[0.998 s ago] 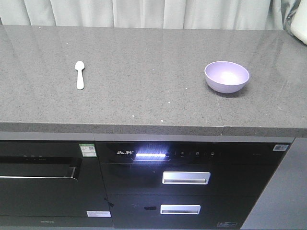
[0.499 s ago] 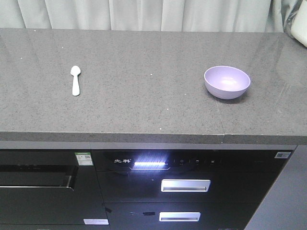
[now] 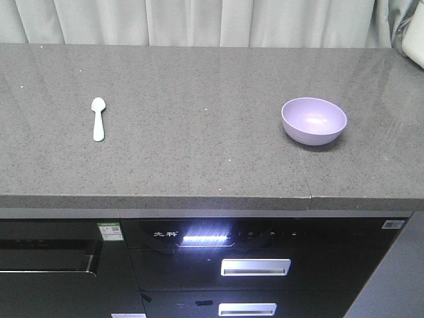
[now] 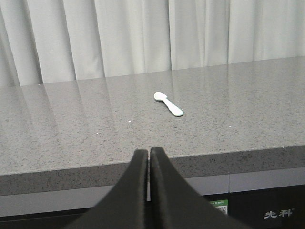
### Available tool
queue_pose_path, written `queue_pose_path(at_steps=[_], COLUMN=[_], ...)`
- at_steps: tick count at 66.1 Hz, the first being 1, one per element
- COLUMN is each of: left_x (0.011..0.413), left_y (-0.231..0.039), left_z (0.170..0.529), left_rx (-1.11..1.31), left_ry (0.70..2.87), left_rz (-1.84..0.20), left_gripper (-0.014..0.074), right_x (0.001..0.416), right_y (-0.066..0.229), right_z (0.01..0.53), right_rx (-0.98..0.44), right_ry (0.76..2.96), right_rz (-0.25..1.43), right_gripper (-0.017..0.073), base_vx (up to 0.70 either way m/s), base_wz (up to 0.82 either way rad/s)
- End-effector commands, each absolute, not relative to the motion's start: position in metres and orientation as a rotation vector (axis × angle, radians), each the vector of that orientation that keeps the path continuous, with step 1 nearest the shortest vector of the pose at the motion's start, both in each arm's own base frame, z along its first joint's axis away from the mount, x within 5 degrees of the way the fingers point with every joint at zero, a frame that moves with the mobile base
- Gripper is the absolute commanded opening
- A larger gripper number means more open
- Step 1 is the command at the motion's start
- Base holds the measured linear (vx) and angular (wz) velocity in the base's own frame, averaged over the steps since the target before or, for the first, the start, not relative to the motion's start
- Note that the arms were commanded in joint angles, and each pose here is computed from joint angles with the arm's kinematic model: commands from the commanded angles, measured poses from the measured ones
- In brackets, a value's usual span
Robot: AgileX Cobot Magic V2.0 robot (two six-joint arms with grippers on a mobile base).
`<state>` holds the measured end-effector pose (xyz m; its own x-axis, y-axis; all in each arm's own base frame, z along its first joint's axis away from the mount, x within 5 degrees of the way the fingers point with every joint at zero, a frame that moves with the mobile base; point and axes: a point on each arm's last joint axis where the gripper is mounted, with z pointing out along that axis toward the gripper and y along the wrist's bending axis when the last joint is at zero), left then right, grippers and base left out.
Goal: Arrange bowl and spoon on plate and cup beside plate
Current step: 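Drive the base up to the counter, centering between spoon and bowl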
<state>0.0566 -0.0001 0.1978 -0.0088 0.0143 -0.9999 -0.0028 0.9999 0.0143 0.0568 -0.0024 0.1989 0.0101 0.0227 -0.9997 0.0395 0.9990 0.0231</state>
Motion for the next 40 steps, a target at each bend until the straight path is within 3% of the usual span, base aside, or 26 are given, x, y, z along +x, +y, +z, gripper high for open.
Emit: queue_pose_path(at_steps=[1, 40], left_x=[0.0566, 0.0566], left_y=[0.0004, 0.0004], left_z=[0.1947, 0.1947], left_rx=[-0.008, -0.008], left_ry=[1.526, 1.526], left_rz=[0.005, 0.005], left_gripper=[-0.0006, -0.0006], right_x=[0.0562, 0.0562], right_y=[-0.0021, -0.0021], right_z=[0.2012, 0.2012], right_rx=[0.044, 0.044], right_ry=[1.488, 1.488], right_rz=[-0.014, -0.014], right_gripper=[-0.0005, -0.0005], base_vx=[0.06, 0.06], base_wz=[-0.01, -0.01])
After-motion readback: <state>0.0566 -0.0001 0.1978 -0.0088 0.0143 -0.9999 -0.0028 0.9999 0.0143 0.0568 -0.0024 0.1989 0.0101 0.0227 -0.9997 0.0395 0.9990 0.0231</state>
